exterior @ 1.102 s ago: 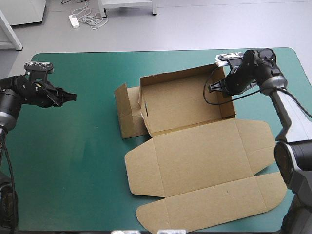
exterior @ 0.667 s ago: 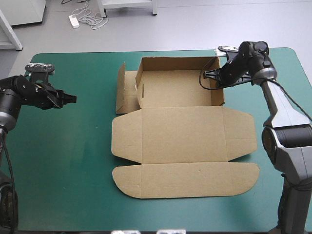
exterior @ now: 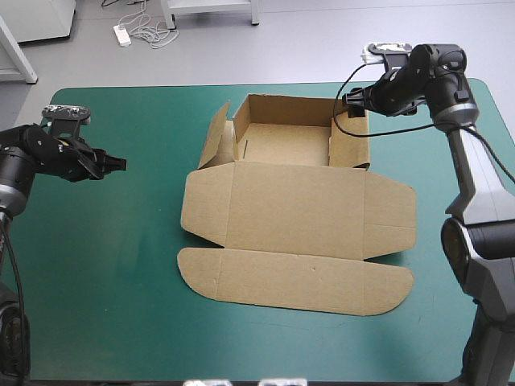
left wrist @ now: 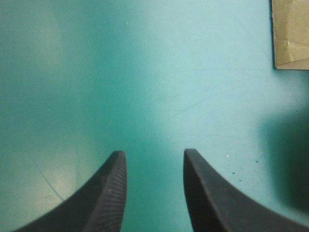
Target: Fold the box
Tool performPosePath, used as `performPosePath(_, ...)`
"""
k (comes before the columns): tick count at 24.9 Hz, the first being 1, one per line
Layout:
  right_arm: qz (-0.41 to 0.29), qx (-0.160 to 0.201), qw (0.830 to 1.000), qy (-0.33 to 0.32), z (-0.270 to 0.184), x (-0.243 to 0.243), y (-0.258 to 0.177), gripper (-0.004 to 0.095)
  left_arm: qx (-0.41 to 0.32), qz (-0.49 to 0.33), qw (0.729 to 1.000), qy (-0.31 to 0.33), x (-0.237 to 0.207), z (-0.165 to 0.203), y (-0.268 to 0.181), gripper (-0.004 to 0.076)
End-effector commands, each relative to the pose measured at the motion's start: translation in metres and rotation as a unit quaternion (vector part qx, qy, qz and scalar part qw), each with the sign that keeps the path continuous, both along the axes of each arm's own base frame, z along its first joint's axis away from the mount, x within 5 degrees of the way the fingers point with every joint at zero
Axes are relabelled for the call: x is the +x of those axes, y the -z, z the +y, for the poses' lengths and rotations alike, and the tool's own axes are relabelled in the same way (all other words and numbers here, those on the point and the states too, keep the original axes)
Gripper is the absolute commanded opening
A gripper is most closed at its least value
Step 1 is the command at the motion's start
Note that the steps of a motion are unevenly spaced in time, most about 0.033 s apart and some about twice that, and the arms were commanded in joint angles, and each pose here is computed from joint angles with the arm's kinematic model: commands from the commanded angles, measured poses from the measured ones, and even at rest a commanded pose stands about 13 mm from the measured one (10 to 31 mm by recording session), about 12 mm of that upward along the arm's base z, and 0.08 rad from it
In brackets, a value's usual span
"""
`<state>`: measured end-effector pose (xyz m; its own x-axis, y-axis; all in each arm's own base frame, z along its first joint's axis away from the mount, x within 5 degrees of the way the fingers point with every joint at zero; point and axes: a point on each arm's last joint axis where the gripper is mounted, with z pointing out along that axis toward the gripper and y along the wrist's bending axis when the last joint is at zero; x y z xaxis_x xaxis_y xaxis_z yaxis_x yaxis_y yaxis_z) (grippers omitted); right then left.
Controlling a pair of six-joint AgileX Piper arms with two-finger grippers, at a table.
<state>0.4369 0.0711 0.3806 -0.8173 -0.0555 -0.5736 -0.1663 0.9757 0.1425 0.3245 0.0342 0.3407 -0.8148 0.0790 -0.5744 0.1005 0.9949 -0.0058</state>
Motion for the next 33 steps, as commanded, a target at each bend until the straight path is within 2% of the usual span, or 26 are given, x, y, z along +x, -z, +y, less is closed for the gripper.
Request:
performPosePath(1,-0.098,-0.060,0.993,-0.007,0.012,-0.055,-0.073,0.0705,-0.002,-0.047,0.999,-0.001,-0.007,-0.003,-0.024,0.0279)
performPosePath(2,-0.109,-0.092,0.990,0.007,0.016,-0.065,-0.078,0.0698,-0.002,-0.046,0.999,-0.001,-0.007,-0.003,-0.024,0.0279)
performPosePath(3,-0.112,-0.101,0.988,0.015,0.023,-0.076,-0.082,0.0698,-0.003,-0.044,0.999,0.000,-0.007,-0.003,-0.023,0.0279)
performPosePath(8,-0.069,-0.065,0.995,0.035,0.032,-0.080,-0.062,0.0698,-0.004,-0.041,0.999,0.000,-0.008,-0.003,-0.023,0.0279)
performPosePath(12,-0.076,-0.091,0.992,0.052,0.028,-0.059,-0.043,0.0698,-0.004,-0.039,0.999,0.000,-0.008,-0.004,-0.023,0.0279)
performPosePath(14,-0.067,-0.091,0.992,0.059,0.022,-0.045,-0.033,0.0696,-0.006,-0.040,0.999,0.000,-0.008,-0.004,-0.023,0.0279)
performPosePath(21,0.011,-0.026,0.997,0.072,-0.001,0.000,0.009,0.0697,-0.004,-0.040,0.999,0.000,-0.008,-0.004,-0.023,0.0279)
performPosePath(26,0.034,-0.003,0.998,0.047,0.013,0.027,0.038,0.0677,-0.005,-0.038,0.999,0.000,-0.008,-0.004,-0.023,0.0279)
performPosePath(28,0.040,-0.010,0.998,0.053,0.012,0.035,0.049,0.0589,-0.005,-0.034,0.999,0.001,-0.009,-0.004,-0.022,0.0279)
performPosePath(29,0.048,-0.011,0.997,0.052,0.013,0.039,0.057,0.0499,-0.005,-0.033,0.999,0.001,-0.009,-0.004,-0.022,0.0279)
performPosePath(30,0.052,-0.009,0.997,0.052,0.014,0.040,0.060,0.0451,-0.005,-0.033,0.999,0.001,-0.009,-0.004,-0.022,0.0279)
performPosePath(31,0.058,-0.003,0.997,0.049,0.015,0.041,0.064,0.0340,-0.005,-0.033,0.999,0.001,-0.009,-0.004,-0.022,0.0279)
performPosePath(33,0.061,-0.004,0.997,0.043,0.016,0.043,0.067,0.0211,-0.005,-0.032,0.999,0.002,-0.009,-0.004,-0.022,0.0279)
